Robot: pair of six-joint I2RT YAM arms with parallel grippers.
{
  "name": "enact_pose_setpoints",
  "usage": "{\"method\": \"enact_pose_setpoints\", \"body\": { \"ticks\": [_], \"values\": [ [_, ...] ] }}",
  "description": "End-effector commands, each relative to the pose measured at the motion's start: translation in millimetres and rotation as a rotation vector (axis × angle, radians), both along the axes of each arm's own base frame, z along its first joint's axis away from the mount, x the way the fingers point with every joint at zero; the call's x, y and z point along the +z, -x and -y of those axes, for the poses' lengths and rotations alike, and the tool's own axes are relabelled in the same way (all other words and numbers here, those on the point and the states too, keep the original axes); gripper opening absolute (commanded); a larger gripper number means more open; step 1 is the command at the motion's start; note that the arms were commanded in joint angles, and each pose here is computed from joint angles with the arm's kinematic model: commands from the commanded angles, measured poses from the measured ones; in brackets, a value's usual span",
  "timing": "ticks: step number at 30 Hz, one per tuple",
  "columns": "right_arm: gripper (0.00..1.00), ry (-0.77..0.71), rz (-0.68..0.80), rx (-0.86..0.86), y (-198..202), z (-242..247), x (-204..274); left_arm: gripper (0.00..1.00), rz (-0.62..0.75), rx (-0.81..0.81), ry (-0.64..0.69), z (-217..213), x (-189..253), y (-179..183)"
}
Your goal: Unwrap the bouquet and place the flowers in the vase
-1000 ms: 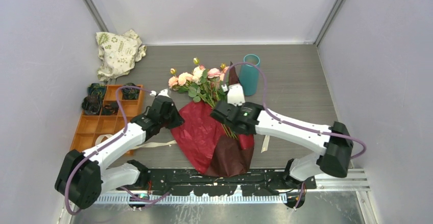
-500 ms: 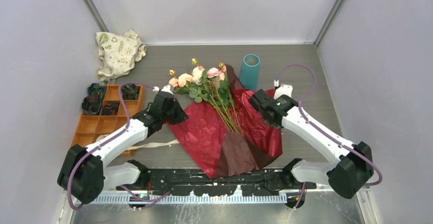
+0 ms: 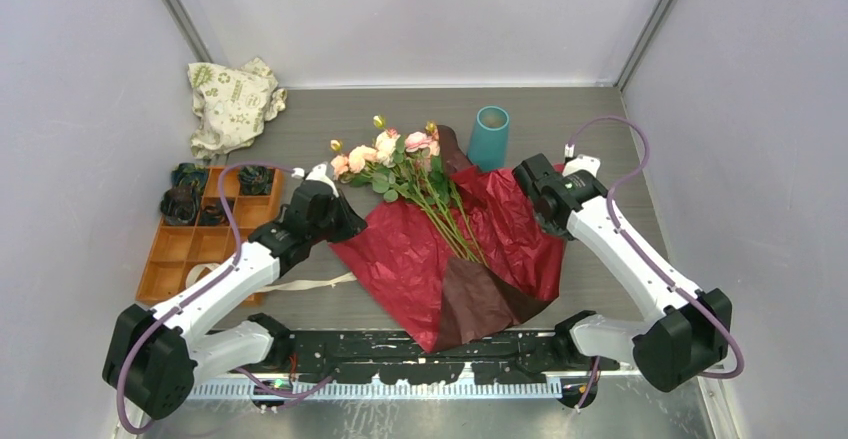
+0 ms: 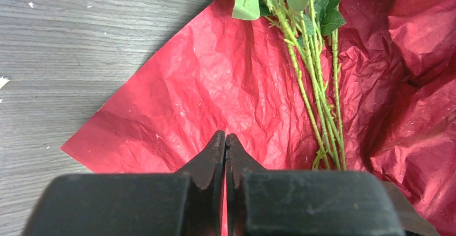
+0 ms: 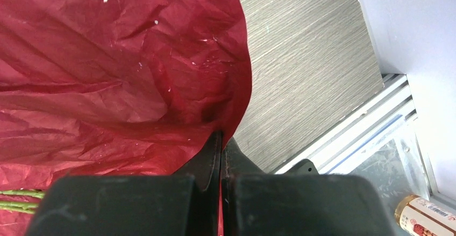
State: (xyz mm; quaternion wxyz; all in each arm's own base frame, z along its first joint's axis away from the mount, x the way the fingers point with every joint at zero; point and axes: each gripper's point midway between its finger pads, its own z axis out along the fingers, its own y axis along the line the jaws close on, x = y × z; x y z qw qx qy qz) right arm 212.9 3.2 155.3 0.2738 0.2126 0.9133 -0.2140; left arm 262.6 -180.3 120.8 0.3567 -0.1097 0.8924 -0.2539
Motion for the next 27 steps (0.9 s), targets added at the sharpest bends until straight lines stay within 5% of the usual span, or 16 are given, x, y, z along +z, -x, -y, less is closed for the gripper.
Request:
{"method": "enact_pose_setpoints", "body": {
  "ticks": [1, 8, 14, 19, 23, 27],
  "values": [
    [0.05, 0.0, 0.002, -0.035, -2, 9, 7, 0.02, 0.019, -0.02, 0.003, 1, 8, 2],
    [0.14, -0.207, -0.022, -0.129, -11, 14, -25, 0.02, 0.039, -0.018, 0.004, 2, 11, -1],
    [0.35, -0.078, 0.039, -0.178, -21, 39, 6, 0.02, 0.013, -0.035, -0.009, 7, 0, -6],
    [0.43, -0.055, 0.249, -0.218, -20, 52, 66, 0.02, -0.029, -0.056, 0.009, 17, -18, -9],
    [0.53, -0.238, 0.411, -0.053, -29, 20, 108, 0.01, -0.069, -0.065, 0.013, 26, -33, -15],
    [0.52, -0.326, 0.393, 0.16, -38, -34, 123, 0.01, -0.102, -0.07, 0.004, 32, -45, -22]
  ]
}}
